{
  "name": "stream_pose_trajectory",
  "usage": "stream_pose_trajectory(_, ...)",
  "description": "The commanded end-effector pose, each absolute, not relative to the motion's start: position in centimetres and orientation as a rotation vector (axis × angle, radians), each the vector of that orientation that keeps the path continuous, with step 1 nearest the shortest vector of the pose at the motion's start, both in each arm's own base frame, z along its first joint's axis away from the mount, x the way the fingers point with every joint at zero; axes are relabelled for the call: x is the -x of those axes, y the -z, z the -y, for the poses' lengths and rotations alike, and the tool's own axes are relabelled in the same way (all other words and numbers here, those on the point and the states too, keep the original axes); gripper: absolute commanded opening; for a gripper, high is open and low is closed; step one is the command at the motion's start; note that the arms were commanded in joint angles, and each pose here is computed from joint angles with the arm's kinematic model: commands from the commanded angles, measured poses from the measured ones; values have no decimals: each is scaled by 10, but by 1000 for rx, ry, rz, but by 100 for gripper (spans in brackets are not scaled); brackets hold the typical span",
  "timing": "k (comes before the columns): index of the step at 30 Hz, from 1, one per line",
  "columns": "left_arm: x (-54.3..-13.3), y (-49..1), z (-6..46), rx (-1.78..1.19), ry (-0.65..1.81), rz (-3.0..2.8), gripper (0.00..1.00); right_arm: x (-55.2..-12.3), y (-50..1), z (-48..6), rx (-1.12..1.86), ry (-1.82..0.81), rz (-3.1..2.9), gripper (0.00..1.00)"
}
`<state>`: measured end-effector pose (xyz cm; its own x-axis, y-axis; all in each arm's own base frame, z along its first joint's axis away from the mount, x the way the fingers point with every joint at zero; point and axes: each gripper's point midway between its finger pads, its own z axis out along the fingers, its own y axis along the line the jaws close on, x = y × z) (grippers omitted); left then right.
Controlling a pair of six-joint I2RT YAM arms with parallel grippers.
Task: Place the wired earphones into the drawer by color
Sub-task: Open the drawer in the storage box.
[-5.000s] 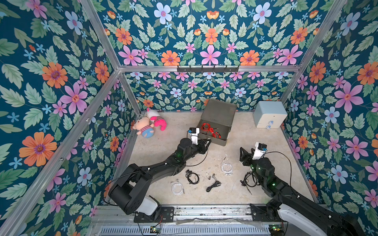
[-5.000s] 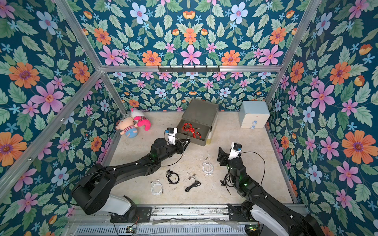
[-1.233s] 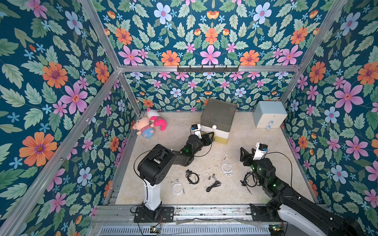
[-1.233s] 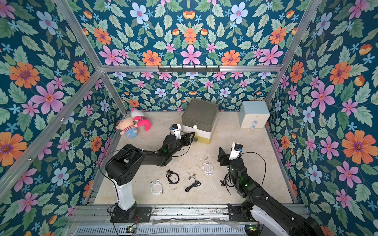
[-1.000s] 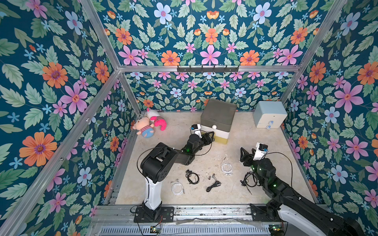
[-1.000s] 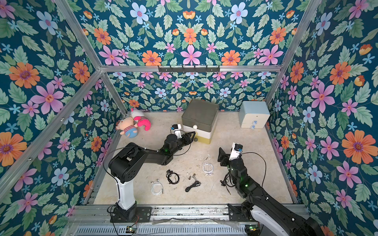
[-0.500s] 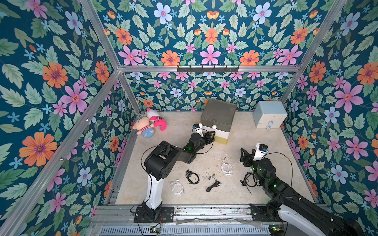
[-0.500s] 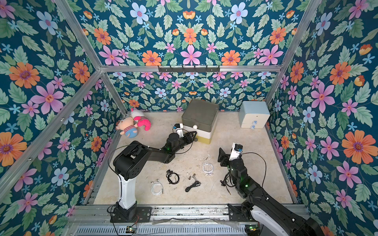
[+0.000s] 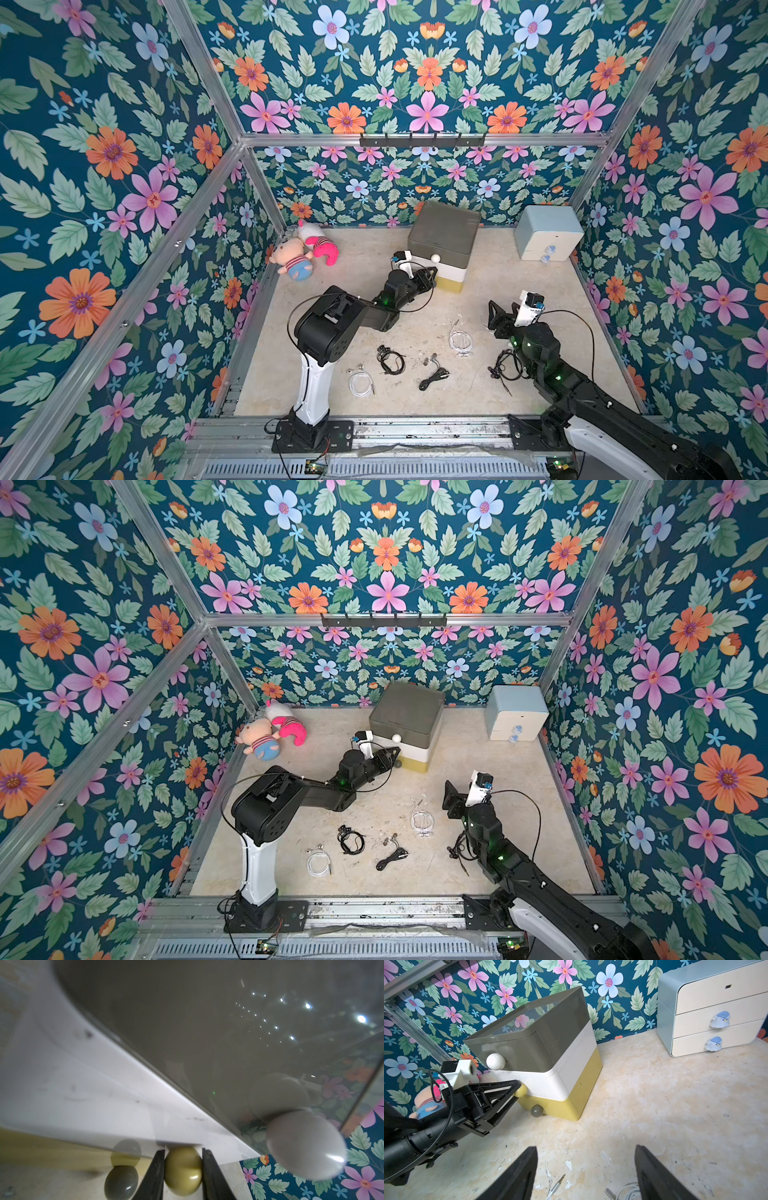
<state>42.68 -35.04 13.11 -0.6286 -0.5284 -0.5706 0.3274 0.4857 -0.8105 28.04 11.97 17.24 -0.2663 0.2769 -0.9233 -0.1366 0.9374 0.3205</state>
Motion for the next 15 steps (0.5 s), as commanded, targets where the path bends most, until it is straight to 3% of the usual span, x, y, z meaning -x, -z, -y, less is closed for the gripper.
stream_pose_trajectory(1, -425, -142, 352, 149, 1283, -1835, 23, -281, -175, -120, -107, -402, -1785, 78)
stream_pose_trajectory(15, -410, -144, 339, 168, 1295, -1826, 19, -280, -177, -118, -114, -394, -1780, 78)
